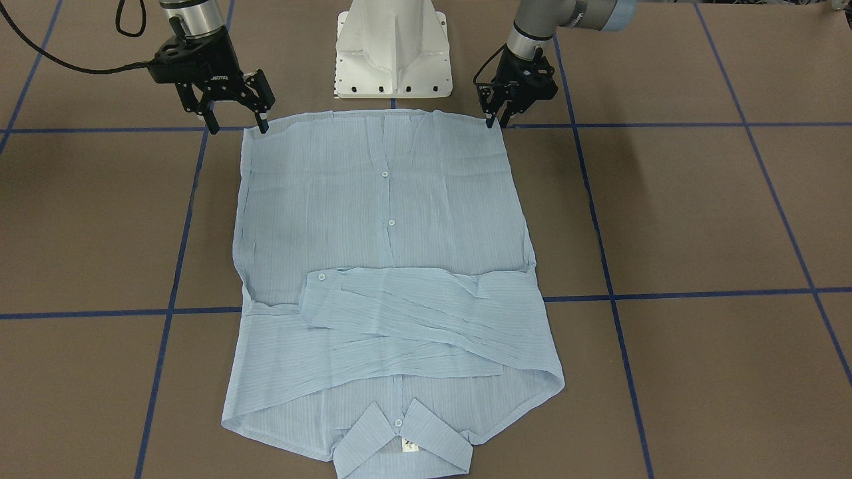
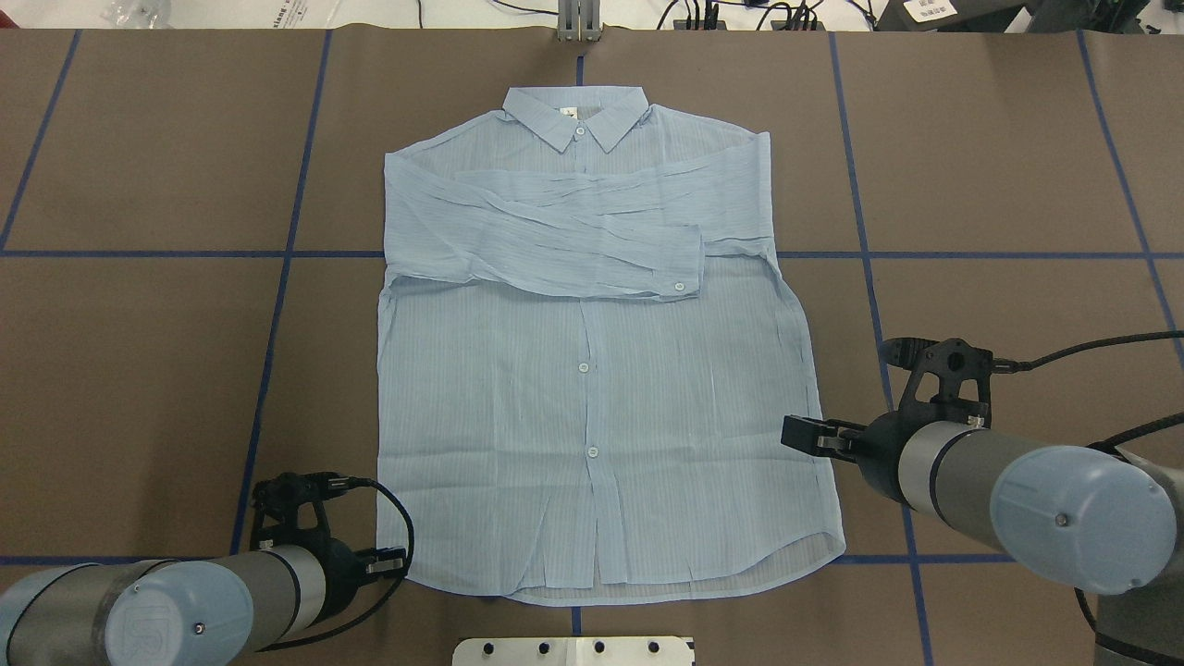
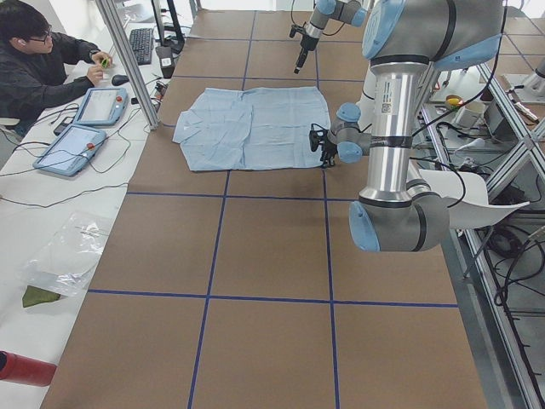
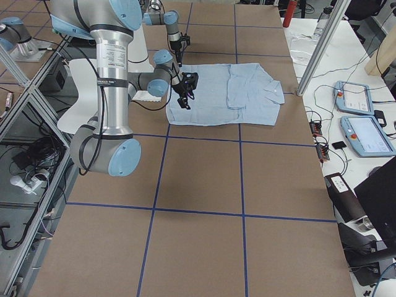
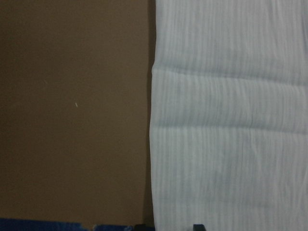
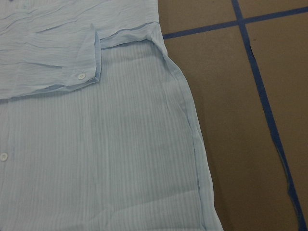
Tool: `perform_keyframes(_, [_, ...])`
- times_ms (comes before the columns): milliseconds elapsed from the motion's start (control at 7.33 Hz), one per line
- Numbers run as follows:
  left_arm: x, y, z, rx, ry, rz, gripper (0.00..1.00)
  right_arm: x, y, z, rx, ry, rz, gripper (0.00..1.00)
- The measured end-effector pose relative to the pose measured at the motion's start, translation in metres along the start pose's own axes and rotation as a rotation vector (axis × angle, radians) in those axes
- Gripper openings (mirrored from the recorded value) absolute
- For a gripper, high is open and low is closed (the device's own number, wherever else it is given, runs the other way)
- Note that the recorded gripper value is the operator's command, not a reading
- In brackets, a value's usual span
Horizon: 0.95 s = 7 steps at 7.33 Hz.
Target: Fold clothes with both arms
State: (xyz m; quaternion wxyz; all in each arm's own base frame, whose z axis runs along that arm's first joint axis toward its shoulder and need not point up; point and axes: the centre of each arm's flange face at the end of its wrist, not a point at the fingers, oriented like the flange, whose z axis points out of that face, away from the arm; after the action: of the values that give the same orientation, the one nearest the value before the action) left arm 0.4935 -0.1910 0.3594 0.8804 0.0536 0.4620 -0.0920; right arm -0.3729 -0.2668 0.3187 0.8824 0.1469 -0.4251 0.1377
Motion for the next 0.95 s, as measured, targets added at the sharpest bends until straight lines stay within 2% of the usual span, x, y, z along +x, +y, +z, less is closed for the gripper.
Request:
perform_keyframes(136, [0.003,0.0,0.0,0.0,0.003,0.0,0.22,0.0,0.0,0.0,0.0,0.001,-0.001,1.0])
perform_keyframes(273, [0.009,0.001,0.0,-0.002,0.008,-0.001,0.06,0.001,0.001,0.001,-0.002,0.002,-0.002,1.0])
perform_keyframes(409, [0.017,0.002,-0.001,-0.004,0.012,-0.001,0.0,0.001,0.001,0.001,-0.003,0.003,-0.003,1.0])
perform_keyframes(818, [0.034,0.002,-0.004,-0.003,0.026,-0.003,0.0,0.015,0.01,0.007,-0.017,0.004,-0.012,0.99])
perform_keyframes(955, [0.035,0.0,-0.005,-0.001,0.03,-0.005,0.0,0.032,0.015,0.01,-0.021,-0.008,-0.013,0.94])
